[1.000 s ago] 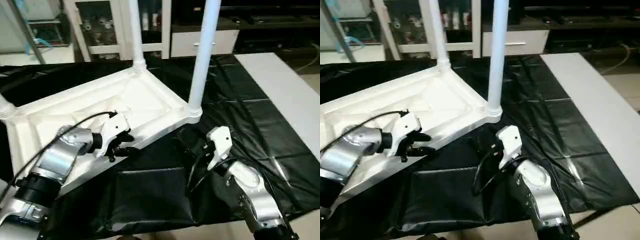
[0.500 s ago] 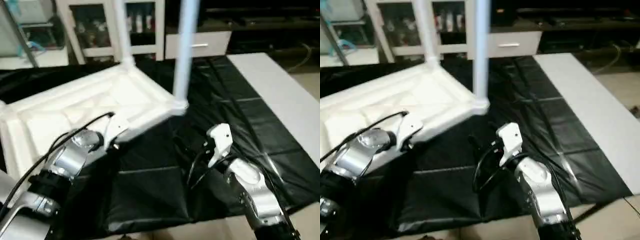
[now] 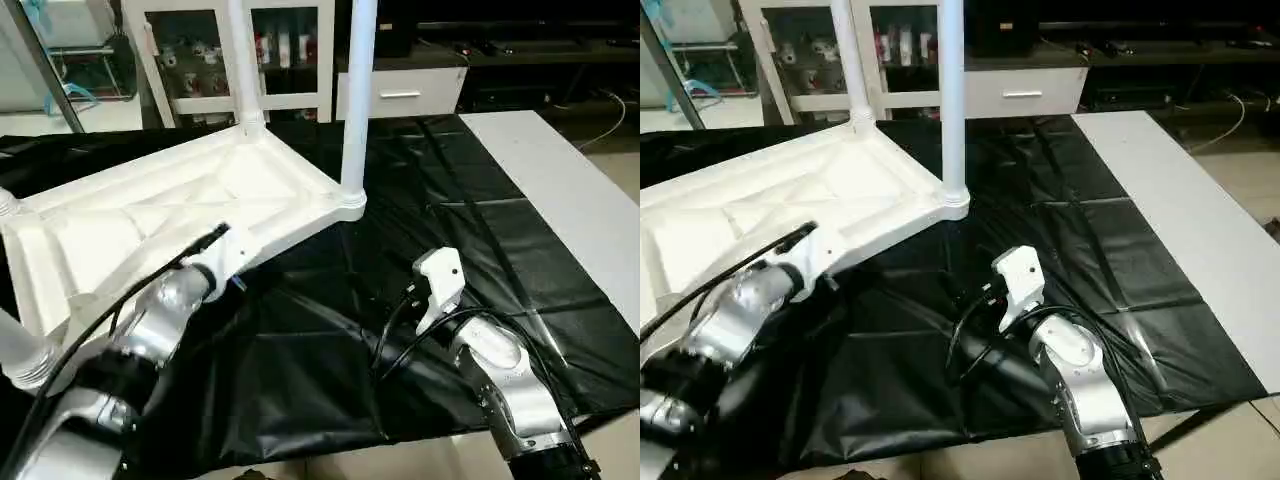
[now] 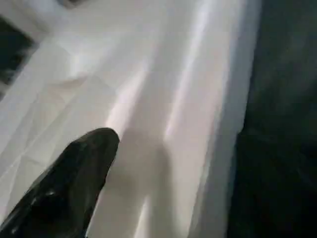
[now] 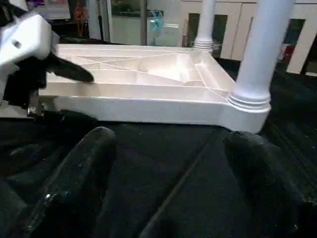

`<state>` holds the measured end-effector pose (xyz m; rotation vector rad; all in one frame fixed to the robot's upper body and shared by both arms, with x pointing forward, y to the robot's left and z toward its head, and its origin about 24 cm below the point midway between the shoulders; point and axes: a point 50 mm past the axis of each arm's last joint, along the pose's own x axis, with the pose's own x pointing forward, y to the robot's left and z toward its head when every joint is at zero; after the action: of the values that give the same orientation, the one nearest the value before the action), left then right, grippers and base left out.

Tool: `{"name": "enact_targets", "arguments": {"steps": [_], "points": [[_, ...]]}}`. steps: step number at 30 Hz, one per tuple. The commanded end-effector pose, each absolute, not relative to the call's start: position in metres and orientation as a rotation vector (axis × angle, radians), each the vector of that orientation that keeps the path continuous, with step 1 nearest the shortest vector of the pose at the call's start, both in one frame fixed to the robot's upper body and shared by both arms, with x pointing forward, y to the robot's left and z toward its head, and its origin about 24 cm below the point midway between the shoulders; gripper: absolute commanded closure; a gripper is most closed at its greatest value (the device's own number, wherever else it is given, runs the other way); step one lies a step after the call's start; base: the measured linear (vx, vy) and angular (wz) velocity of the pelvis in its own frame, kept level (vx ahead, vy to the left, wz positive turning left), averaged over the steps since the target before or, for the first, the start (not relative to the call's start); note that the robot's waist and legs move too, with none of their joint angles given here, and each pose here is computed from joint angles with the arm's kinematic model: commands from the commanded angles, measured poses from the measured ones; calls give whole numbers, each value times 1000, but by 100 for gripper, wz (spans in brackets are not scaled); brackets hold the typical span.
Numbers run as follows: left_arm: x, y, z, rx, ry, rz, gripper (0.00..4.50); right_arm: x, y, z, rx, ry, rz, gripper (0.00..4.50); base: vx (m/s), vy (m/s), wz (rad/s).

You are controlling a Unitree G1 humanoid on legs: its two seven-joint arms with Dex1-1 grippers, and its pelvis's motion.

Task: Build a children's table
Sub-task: Rotate table base

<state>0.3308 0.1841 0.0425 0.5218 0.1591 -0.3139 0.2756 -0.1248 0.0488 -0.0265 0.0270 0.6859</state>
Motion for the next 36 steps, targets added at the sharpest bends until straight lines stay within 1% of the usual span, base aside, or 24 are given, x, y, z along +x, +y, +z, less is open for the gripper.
{"name": "enact_targets", "arguments": {"steps": [1,2,3,4,5,6,8,10,12,14,20,27,31,32,36], "points": [[329,183,66,398,-38,-256,2,274,-123,53,-26,6,696,68,0,0,0],[320,183,76,319,-155,-218,2,273,-124,53,-19,-2,694,68,0,0,0],[320,183,76,319,-155,-218,2,273,-124,53,-19,-2,694,68,0,0,0],[306,183,87,299,-279,-187,2,273,-124,54,-9,-11,691,68,0,0,0],[291,185,98,322,-402,-136,2,273,-125,55,2,-20,685,68,0,0,0],[267,190,111,366,-548,-38,2,273,-127,56,16,-30,681,68,0,0,0],[256,194,117,415,-599,27,2,273,-127,56,21,-33,681,68,0,0,0],[249,194,122,457,-637,60,2,273,-128,56,23,-33,680,68,0,0,0],[247,195,125,467,-657,77,2,273,-128,56,23,-32,680,68,0,0,0],[241,199,134,479,-699,136,2,274,-129,55,25,-32,683,68,0,0,0],[232,219,144,460,-724,351,2,281,-127,61,33,-52,699,68,0,0,0],[217,225,155,516,-767,486,2,286,-130,62,35,-55,711,68,0,0,0],[212,227,164,558,-805,525,2,289,-131,63,39,-55,713,68,0,0,0],[211,226,171,592,-837,523,2,291,-131,62,40,-54,717,68,0,0,0],[211,221,179,632,-875,497,2,292,-130,62,41,-54,724,68,0,0,0]]}}
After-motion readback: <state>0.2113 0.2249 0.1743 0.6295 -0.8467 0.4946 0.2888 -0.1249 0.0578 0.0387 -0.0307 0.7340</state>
